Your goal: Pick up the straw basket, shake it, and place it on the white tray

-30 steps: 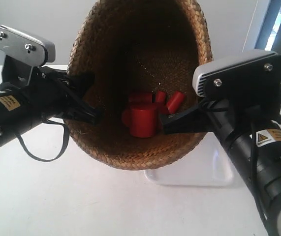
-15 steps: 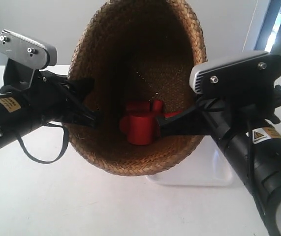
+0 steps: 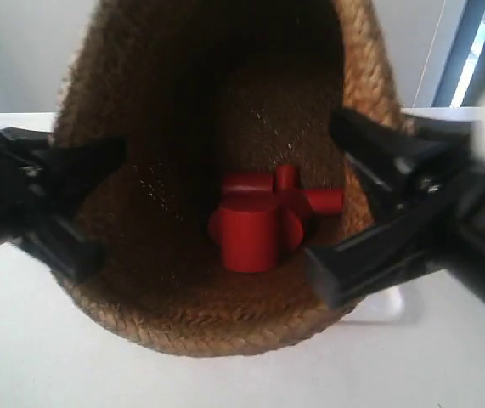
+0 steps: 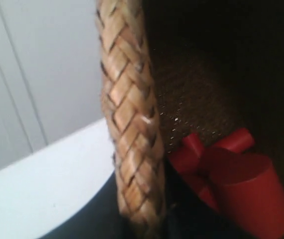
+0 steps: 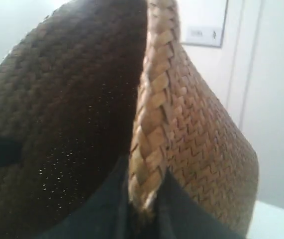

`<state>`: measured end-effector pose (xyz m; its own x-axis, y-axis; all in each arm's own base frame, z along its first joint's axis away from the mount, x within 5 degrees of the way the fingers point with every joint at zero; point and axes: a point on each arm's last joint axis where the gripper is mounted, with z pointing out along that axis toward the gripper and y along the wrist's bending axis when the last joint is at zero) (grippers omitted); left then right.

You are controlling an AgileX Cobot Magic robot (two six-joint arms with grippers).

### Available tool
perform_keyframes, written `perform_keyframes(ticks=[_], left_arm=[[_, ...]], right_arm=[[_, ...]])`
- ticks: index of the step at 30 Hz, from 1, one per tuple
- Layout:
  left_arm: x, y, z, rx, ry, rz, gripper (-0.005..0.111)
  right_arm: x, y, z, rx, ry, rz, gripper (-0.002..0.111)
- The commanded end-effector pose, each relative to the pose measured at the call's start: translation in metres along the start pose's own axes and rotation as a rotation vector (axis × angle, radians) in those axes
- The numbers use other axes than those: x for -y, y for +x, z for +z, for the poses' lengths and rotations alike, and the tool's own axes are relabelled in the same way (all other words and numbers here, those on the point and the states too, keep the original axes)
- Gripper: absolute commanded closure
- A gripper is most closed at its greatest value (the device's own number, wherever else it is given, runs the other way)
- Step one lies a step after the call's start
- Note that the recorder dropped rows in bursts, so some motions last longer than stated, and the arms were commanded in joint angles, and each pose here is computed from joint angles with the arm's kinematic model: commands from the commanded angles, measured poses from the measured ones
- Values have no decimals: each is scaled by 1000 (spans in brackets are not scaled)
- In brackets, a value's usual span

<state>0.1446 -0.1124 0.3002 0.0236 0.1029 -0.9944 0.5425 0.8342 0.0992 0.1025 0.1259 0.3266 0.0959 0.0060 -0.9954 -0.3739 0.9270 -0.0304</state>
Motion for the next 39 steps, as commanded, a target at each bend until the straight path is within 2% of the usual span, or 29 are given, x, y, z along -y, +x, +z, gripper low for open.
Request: perform_keyframes(ticks=[1, 2, 3, 4, 5, 6, 8, 12, 17, 21, 26, 29, 34, 39], left_arm=[[-15, 6, 6, 92, -199, 60, 107], [-24, 16, 27, 27, -273, 54, 107], [-30, 25, 47, -56, -294, 106, 107], [-30, 27, 57, -106, -279, 99, 107], [-23, 24, 62, -141, -220, 40, 107], [-14, 22, 63, -165, -141, 47, 107], [-3, 13, 57, -131, -71, 101, 107], [-2, 5, 53, -84, -80, 99, 107], [0, 11, 53, -144, -51, 85, 107], [1, 10, 51, -144, -44, 81, 107], [6, -4, 39, -92, 5, 93, 107], [3, -4, 41, -70, -32, 96, 107], [-11, 19, 66, -115, -151, 114, 107], [-15, 26, 77, -92, -215, 151, 107]], right_arm=[[15, 3, 2, 190, 148, -70, 108], [17, 13, 13, 209, 181, -74, 108], [21, 20, 23, 208, 223, -92, 108], [30, 22, 33, 201, 291, -103, 108], [37, 21, 37, 191, 344, -125, 108], [38, 23, 39, 145, 325, -127, 108], [37, 22, 35, 87, 262, -69, 108], [36, 22, 34, 70, 222, -53, 108], [28, 31, 37, -7, 147, -76, 108], [25, 32, 37, -29, 111, -90, 108], [21, 27, 31, -19, 45, -95, 108], [25, 31, 36, -24, 99, -121, 108], [36, 51, 59, -96, 213, -168, 108], [38, 54, 68, -58, 225, -187, 108]])
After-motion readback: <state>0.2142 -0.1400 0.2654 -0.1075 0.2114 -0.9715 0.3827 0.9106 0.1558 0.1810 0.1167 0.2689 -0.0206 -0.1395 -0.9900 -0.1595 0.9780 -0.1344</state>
